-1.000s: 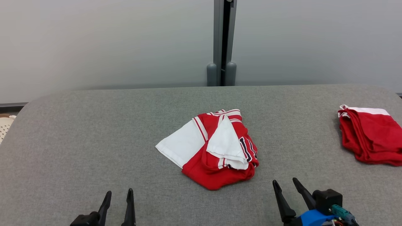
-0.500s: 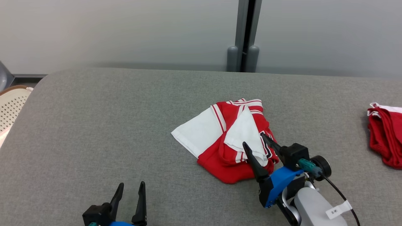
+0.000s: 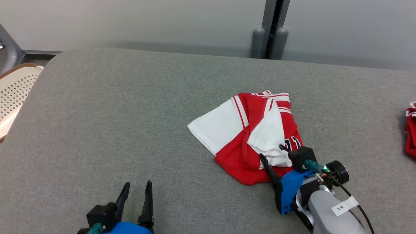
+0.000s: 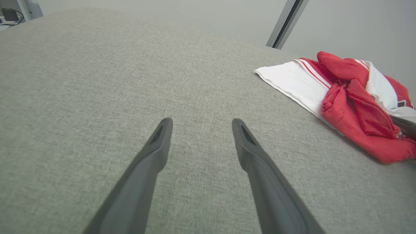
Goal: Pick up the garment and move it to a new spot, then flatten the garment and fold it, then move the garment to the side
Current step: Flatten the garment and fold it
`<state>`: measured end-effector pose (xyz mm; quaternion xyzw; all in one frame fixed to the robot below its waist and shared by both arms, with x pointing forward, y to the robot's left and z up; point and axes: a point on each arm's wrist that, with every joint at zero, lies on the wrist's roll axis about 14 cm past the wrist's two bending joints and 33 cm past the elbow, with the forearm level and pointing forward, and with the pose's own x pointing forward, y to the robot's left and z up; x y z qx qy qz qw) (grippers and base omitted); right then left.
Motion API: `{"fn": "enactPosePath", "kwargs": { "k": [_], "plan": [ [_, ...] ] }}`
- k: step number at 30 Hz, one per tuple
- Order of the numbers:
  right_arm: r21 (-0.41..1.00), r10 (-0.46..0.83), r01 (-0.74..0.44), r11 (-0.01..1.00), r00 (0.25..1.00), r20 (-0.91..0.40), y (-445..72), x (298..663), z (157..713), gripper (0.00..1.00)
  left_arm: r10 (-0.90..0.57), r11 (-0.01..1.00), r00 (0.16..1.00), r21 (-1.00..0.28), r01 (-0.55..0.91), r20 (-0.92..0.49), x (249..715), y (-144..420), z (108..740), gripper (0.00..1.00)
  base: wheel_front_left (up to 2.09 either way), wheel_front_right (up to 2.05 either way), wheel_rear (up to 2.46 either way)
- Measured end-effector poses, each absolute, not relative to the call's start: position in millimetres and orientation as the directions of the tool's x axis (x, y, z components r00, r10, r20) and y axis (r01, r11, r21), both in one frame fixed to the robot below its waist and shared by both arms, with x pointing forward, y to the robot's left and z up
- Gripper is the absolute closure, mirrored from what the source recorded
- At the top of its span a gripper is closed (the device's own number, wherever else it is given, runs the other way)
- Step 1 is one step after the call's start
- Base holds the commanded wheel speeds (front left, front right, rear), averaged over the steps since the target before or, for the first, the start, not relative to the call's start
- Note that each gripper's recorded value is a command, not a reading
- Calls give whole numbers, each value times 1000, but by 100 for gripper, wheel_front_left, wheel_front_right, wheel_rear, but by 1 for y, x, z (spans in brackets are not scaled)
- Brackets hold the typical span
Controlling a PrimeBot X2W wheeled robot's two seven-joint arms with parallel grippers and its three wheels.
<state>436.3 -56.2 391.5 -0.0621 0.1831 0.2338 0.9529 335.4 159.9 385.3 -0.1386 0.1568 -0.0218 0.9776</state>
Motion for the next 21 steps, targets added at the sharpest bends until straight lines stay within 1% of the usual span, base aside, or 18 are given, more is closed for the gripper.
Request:
{"fn": "enactPosePath", "kwargs": {
  "k": [1,2,3,4,10,14,17,21],
  "plan": [
    [-33,422,-467,884,826,-375,-57,437,392,9,-88,961,949,-278,0,-302,336,159,385,0,0,0,0],
    [-34,422,-467,884,826,-373,-57,437,392,46,-91,961,949,-278,3,-301,337,159,385,0,0,0,0],
    [-35,423,-467,883,828,-369,-57,437,393,66,-94,960,949,-278,8,-299,338,158,385,0,0,0,0],
    [-35,424,-467,884,830,-362,-57,437,394,100,-98,960,950,-279,12,-297,339,156,386,0,0,0,0],
    [-16,431,-456,890,852,-298,-56,441,410,100,-118,959,953,-282,36,-279,344,150,391,0,0,0,0],
    [2,431,-442,897,873,-228,-54,448,431,100,-129,958,955,-283,50,-268,344,147,395,0,0,0,0],
    [39,433,-432,901,892,-129,-50,457,462,100,-135,957,955,-284,57,-263,343,145,396,0,0,0,0],
    [86,438,-436,896,899,1,-43,463,506,100,-137,957,955,-284,59,-264,334,144,396,0,0,0,0]
  ]
}}
